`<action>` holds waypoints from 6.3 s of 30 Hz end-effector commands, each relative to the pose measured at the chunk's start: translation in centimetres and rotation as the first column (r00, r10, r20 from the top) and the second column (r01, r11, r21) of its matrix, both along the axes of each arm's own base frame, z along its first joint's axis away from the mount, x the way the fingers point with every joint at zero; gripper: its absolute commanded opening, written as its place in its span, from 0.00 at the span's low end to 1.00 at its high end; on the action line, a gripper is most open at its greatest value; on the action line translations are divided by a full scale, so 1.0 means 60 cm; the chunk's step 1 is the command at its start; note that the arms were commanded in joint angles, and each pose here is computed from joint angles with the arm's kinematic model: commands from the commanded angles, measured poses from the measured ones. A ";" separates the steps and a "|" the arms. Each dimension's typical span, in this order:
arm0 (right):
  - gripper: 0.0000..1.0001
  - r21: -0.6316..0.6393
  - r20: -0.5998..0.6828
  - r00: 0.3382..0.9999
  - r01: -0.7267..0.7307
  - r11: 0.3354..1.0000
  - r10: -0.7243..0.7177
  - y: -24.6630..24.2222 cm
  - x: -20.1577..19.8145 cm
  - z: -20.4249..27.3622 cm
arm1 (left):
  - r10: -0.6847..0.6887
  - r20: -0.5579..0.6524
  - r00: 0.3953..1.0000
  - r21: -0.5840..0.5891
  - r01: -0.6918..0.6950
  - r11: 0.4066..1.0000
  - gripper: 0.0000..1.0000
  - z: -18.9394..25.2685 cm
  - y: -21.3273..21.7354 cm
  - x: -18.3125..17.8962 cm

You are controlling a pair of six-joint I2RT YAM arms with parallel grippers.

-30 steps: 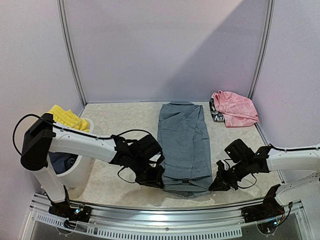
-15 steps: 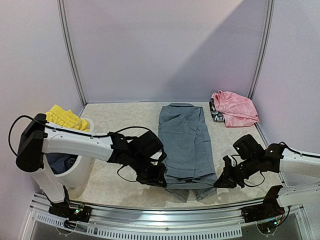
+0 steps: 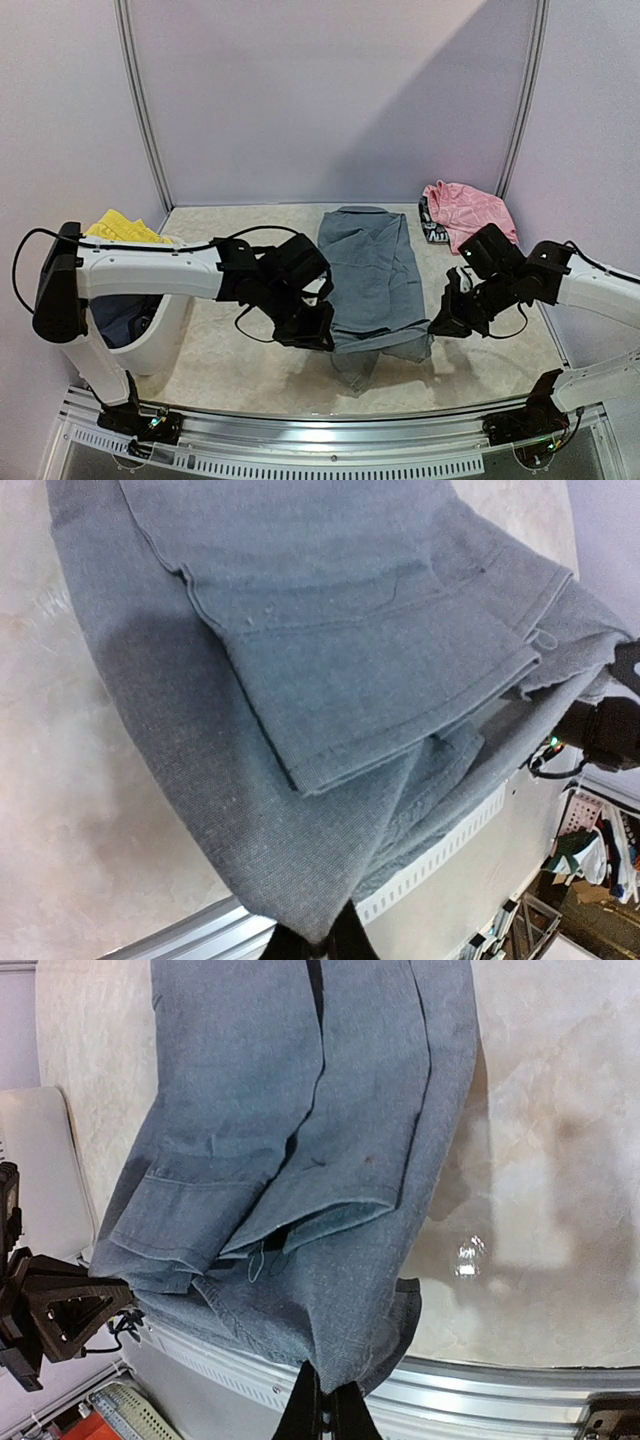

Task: Fold and stack the mixed laundry pile
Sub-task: Pick up the rectangle-folded shirt from the center of the board, then fold the rectangle-folded shirt at the center of the board, then smooth out the 2/3-rectangle-folded shirt at the center of the board, then move the 2/3-rectangle-folded shirt to the center of the board.

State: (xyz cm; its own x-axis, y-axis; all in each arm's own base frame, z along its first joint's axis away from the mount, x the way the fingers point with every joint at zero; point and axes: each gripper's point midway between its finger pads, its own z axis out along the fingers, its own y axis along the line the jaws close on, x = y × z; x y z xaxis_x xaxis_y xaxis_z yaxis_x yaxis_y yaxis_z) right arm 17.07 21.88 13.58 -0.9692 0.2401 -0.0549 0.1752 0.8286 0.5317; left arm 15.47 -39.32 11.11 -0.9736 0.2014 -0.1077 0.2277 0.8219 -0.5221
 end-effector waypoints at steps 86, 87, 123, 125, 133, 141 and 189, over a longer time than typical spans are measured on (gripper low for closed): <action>0.27 -0.008 0.313 0.875 -0.385 0.923 0.368 0.195 0.234 0.013 | 0.228 0.180 0.957 -0.027 -0.226 0.974 0.81 0.034 0.148 0.202; 0.26 -0.008 0.307 0.876 -0.388 0.922 0.372 0.200 0.236 0.005 | 0.231 0.183 0.955 -0.026 -0.231 0.973 0.81 0.035 0.155 0.195; 0.18 -0.021 0.205 0.947 -0.248 0.969 0.247 0.170 0.489 -0.120 | -0.138 0.501 0.854 0.397 -0.085 0.914 0.98 0.117 0.172 0.212; 0.18 -0.032 0.242 0.940 -0.242 0.970 0.242 0.158 0.494 -0.083 | -0.218 0.574 0.789 0.420 -0.055 0.906 1.00 0.140 0.140 0.228; 0.19 -0.140 0.278 0.943 -0.147 0.979 0.181 0.046 0.459 -0.001 | -0.521 0.630 0.576 0.531 0.170 0.830 0.99 0.146 0.017 0.231; 0.20 -0.185 0.286 0.956 -0.017 0.983 0.070 -0.056 0.357 0.048 | -0.743 0.614 0.265 0.645 0.375 0.666 0.93 0.087 -0.085 0.180; 0.23 -0.186 0.209 0.976 0.095 0.978 -0.055 -0.176 0.079 0.078 | -0.930 0.367 0.008 0.900 0.251 0.357 0.54 -0.163 -0.148 0.265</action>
State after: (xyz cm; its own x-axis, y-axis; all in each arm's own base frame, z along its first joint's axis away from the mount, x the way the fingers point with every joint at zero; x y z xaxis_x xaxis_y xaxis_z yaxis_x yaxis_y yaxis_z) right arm 22.25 11.34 18.81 -0.9002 0.2931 -0.3222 0.1476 0.9012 0.4075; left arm 30.97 -48.55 3.28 0.1583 0.9620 -0.2225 0.7199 0.0418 0.6928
